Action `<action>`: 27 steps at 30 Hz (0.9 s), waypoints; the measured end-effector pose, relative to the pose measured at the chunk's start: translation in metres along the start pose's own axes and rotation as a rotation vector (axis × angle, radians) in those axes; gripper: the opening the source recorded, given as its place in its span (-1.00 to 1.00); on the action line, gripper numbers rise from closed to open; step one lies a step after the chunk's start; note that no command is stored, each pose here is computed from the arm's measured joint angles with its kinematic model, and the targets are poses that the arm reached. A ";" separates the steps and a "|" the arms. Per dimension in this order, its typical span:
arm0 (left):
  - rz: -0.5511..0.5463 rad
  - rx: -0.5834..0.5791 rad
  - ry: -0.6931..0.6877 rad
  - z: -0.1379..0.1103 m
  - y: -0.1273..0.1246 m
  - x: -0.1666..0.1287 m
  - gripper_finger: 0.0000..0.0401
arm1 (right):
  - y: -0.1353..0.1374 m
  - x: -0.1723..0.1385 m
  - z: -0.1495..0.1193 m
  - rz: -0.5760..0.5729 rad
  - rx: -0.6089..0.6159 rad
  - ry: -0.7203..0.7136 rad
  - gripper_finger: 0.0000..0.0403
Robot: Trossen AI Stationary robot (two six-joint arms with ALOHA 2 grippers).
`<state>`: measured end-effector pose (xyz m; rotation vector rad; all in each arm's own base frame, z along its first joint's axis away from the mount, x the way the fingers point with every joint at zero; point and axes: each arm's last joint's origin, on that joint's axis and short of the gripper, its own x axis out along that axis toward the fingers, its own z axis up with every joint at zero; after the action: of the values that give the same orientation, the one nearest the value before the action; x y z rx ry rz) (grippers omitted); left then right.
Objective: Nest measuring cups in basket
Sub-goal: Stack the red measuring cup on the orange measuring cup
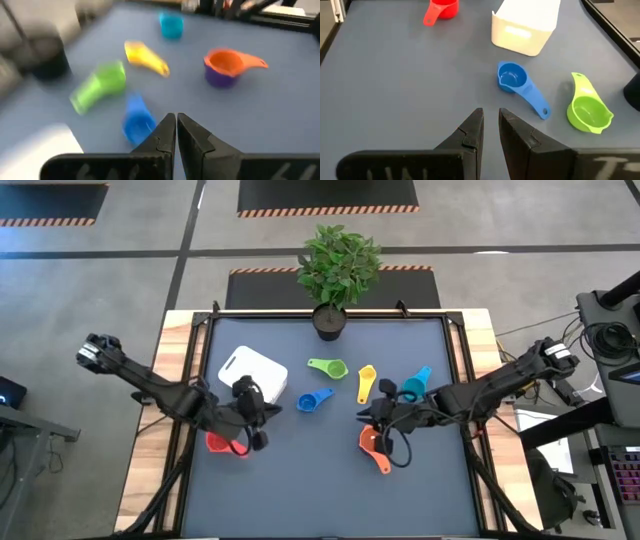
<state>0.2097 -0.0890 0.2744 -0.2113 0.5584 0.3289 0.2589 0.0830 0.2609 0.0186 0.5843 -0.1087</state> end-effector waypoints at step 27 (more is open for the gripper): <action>0.600 -0.616 0.722 -0.068 -0.013 -0.002 -0.38 | -0.013 -0.016 -0.029 -0.027 -0.134 0.103 -0.76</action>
<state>0.1806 -0.1211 0.2206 -0.7798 1.2306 1.0298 0.2285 0.0730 0.2461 -0.1141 0.6936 -0.0950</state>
